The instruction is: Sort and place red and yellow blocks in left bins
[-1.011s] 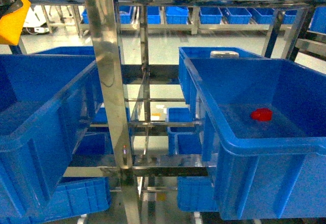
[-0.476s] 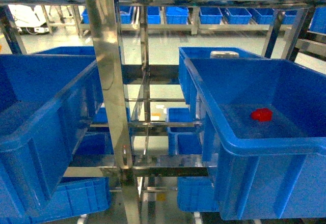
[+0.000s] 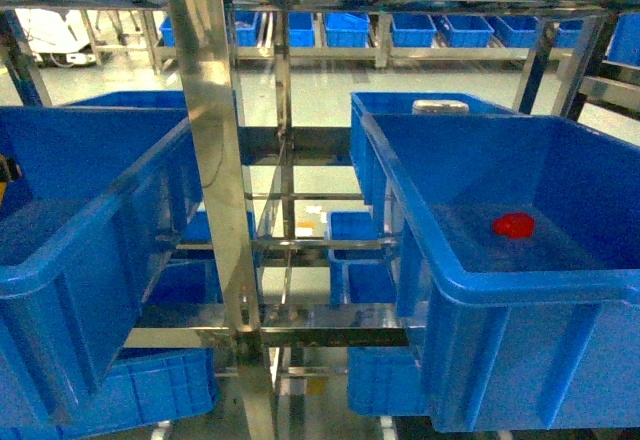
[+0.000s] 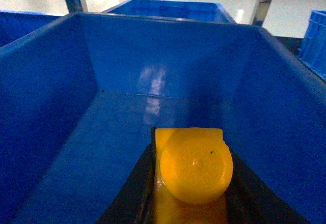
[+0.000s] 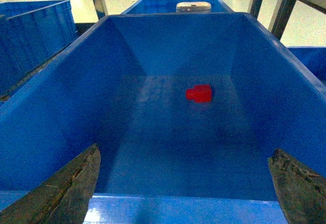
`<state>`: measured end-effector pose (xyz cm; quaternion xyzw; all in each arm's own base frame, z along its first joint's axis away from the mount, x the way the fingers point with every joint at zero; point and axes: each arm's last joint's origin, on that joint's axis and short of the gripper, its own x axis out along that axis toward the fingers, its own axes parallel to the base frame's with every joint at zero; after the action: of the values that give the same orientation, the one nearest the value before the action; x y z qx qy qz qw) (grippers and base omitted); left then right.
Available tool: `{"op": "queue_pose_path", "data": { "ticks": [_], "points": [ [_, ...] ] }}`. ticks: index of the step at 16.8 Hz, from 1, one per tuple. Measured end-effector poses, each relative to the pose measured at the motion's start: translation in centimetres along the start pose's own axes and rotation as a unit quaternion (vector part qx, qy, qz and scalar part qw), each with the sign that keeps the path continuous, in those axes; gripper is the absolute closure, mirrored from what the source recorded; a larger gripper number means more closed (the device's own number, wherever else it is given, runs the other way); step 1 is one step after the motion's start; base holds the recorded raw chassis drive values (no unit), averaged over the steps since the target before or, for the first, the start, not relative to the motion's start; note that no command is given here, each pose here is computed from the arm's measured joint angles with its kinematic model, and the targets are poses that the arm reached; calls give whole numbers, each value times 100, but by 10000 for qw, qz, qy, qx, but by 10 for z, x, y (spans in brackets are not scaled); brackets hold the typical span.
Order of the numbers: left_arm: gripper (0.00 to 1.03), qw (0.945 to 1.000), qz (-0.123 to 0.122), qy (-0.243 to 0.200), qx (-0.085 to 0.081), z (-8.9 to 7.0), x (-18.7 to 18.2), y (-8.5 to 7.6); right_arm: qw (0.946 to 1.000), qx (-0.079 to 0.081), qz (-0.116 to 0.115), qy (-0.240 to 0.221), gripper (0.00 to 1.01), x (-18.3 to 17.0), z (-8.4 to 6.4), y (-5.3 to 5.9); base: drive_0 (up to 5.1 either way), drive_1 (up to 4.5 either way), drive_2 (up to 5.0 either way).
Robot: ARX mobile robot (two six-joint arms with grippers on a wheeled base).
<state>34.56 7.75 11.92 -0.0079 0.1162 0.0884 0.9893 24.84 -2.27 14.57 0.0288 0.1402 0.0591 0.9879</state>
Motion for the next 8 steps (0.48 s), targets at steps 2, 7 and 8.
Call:
{"op": "queue_pose_path", "data": {
  "ticks": [2,7,8],
  "points": [
    [68,9999,53,64,-76,-1,11,8,10000,0,0,0,3,0,0,0,0,0,0],
    [3,9993,-320,-113,-181,22,-10,-3,10000,0,0,0,3,0,0,0,0,0,0],
    [5,9987,-432,-185,-179,29,-21,-7,10000,0,-2,0,3,0,0,0,0,0,0]
  ]
}}
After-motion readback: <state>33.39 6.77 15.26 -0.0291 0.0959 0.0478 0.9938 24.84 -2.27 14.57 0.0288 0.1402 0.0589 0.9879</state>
